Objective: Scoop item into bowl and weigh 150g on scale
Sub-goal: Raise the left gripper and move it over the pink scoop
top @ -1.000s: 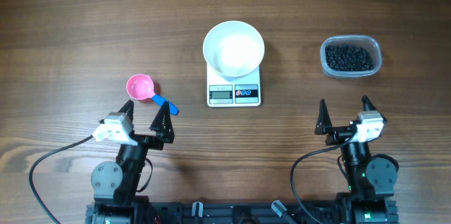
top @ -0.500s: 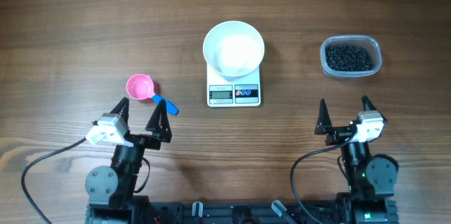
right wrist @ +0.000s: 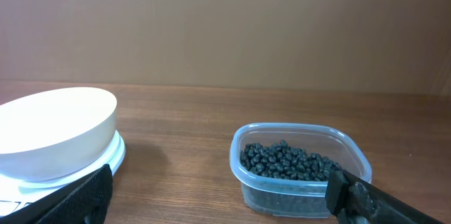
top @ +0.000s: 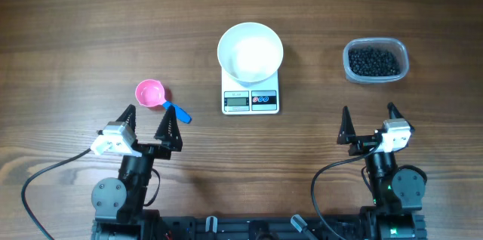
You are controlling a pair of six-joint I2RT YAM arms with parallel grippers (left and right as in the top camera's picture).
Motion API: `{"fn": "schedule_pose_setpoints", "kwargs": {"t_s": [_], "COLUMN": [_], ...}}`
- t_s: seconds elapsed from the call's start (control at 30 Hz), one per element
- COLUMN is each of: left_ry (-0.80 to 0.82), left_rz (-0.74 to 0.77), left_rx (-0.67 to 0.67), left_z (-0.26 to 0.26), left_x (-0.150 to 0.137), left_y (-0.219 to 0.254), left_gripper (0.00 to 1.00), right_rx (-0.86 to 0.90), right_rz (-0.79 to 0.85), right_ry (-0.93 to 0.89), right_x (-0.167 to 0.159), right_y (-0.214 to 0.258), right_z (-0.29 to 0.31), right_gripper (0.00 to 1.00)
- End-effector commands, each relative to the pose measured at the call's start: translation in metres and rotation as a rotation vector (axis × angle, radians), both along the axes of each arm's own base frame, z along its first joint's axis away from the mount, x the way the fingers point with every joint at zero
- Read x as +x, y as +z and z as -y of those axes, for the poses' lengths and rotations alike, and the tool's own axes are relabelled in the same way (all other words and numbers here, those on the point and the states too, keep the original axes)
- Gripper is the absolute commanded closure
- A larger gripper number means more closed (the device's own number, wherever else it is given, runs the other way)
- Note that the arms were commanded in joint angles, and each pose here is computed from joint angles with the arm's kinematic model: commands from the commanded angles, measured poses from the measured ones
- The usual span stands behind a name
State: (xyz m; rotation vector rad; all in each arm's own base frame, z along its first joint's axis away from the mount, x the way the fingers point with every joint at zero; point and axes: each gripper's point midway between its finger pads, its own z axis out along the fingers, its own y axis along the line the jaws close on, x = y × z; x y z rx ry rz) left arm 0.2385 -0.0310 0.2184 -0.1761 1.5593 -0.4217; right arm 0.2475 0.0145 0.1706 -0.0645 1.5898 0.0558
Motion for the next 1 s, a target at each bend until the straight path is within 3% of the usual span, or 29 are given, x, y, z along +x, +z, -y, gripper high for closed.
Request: {"fn": "schedule_pose_setpoints", "kwargs": {"t_s": [0.0, 0.6, 0.97], "left_ry": [0.009, 0.147, 0.28], "left_rz": [-0.012, -0.123, -0.079], "left_rx": [-0.008, 0.01, -0.021], "left_z": [-0.001, -0.025, -0.048], "left_x": [-0.001, -0.001, -0.001], "left_y": [0.003, -0.025, -0.014], "left_gripper": [0.0, 0.0, 0.0], "right_rx": [-0.014, -0.014, -0.014], "right_rz": [-0.002, -0.002, -0.002], "right_ry": [-0.005, -0.005, -0.005], "right_x": [0.0, 0.0, 0.0], "right_y": [-0.001, -0.001, -0.001], "right_z": [0.001, 0.001, 0.001], "right_gripper": [0.0, 0.0, 0.0]}}
